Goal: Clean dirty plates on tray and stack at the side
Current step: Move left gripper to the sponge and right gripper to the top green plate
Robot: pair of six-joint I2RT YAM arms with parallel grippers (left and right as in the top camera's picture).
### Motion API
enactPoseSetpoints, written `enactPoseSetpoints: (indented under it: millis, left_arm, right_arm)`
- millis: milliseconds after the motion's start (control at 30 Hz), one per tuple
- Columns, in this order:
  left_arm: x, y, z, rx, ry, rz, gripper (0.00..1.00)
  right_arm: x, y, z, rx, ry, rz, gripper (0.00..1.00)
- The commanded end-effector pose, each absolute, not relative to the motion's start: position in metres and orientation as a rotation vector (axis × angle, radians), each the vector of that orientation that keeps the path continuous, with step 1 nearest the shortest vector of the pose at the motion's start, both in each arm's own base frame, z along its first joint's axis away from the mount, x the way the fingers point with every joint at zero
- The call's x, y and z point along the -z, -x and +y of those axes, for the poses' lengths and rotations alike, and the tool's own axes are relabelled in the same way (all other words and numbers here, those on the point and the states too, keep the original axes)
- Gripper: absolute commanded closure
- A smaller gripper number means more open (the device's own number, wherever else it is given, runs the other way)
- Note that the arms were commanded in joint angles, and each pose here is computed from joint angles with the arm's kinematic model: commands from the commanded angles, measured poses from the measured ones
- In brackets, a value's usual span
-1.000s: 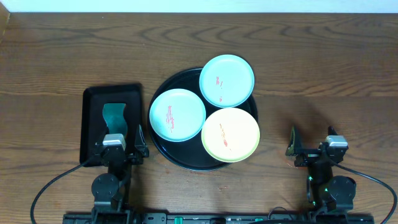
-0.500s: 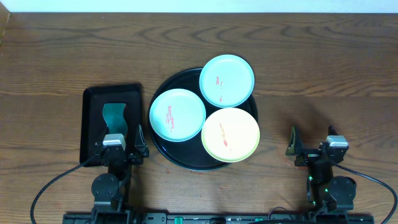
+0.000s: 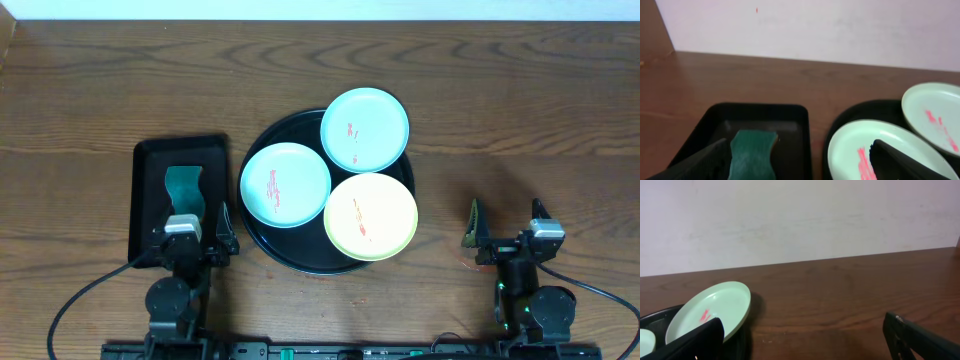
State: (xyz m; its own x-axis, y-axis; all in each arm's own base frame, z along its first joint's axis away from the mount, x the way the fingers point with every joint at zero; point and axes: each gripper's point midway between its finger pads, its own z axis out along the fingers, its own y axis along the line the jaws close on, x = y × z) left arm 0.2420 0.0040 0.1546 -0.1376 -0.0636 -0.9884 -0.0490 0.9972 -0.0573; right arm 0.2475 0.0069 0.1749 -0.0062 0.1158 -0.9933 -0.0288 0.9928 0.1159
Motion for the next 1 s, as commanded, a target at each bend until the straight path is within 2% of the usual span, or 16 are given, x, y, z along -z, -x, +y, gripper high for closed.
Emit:
enactPoseSetpoints:
  millis: [0, 400, 800, 967]
  left_arm:
    - [-0.185, -0.239, 0.004, 0.006, 0.081, 1.690, 0.11]
    - [-0.231, -0.256, 0.003, -0.013, 0.076, 1.924, 0.11]
    - [-0.271, -0.264, 0.003, -0.041, 0.067, 2.238, 0.11]
    - [-0.278, -0.269, 0.003, -0.053, 0.063, 2.364, 0.11]
  right_arm:
    - [-0.189, -0.246, 0.009, -0.105, -0.046, 1.546, 0.01]
    - [-0.240, -0.245, 0.009, -0.106, -0.045, 1.521, 0.01]
    - [-0.288, -0.285, 0.016, -0.122, -0.030, 1.790, 0.01]
    - [-0.294, -0.302, 0.032, -0.204, 0.023, 1.952, 0.01]
